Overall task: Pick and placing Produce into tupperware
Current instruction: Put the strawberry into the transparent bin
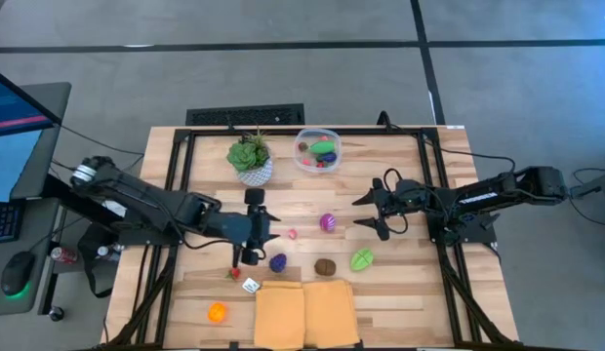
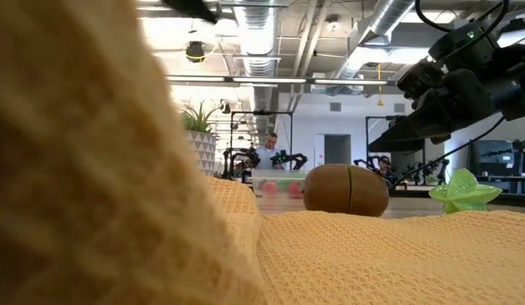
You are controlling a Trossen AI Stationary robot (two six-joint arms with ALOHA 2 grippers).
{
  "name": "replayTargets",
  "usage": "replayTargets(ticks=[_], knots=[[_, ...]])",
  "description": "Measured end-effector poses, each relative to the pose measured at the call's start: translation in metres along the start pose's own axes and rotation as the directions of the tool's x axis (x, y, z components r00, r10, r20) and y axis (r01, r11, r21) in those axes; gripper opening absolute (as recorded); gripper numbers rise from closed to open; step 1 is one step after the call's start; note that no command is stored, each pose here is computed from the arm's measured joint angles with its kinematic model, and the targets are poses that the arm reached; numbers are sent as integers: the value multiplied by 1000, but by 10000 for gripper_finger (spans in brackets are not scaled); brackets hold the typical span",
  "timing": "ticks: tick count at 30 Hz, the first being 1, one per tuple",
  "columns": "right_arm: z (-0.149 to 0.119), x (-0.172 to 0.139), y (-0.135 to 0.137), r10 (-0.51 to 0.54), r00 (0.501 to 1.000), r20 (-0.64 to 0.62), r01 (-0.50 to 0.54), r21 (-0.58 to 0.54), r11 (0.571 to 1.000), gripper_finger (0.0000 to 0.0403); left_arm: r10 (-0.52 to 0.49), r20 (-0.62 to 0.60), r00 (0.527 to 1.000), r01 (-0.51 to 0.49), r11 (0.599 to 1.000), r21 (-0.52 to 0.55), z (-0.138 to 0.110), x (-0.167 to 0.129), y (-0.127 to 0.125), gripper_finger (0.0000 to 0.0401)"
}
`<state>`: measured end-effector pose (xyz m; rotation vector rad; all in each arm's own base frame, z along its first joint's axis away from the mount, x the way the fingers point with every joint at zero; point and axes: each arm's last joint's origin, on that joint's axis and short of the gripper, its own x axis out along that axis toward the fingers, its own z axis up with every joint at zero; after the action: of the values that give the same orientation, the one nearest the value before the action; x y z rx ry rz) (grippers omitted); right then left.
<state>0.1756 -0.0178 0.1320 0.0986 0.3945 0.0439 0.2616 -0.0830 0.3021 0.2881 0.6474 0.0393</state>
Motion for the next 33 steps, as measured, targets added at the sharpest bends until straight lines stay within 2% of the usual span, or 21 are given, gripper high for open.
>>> replayTargets(ticks=[4, 8, 17, 20, 22, 24, 28, 33], knots=[[2, 0, -1, -5, 1000, 18, 5, -7, 1000, 315, -19, 56, 998, 22, 998, -59, -30, 2, -4, 169], [3, 0, -2, -12, 999, 33, 12, -8, 1000, 315, -18, 45, 999, 23, 992, -122, -52, 7, -7, 169], [3, -1, -6, -34, 999, 28, 34, -1, 999, 315, -6, -17, 1000, 1, 960, -280, -65, 11, -7, 169], [2, -1, -6, -34, 999, 25, 34, -6, 999, 315, -135, -79, 988, 107, 951, -290, -70, 11, -10, 169], [2, -1, -6, -33, 999, 17, 33, -7, 999, 315, -245, -154, 957, 196, 940, -280, -76, 9, -12, 169], [1, -1, -6, -34, 999, 11, 34, -7, 999, 315, -311, -212, 927, 234, 917, -323, -82, 7, -15, 169], [1, -1, -6, -34, 999, 7, 34, -6, 999, 315, -361, -280, 890, 233, 886, -400, -89, 3, -19, 169], [1, -1, -6, -34, 999, 7, 34, -5, 999, 315, -391, -283, 876, 258, 874, -412, -89, -2, -31, 169]])
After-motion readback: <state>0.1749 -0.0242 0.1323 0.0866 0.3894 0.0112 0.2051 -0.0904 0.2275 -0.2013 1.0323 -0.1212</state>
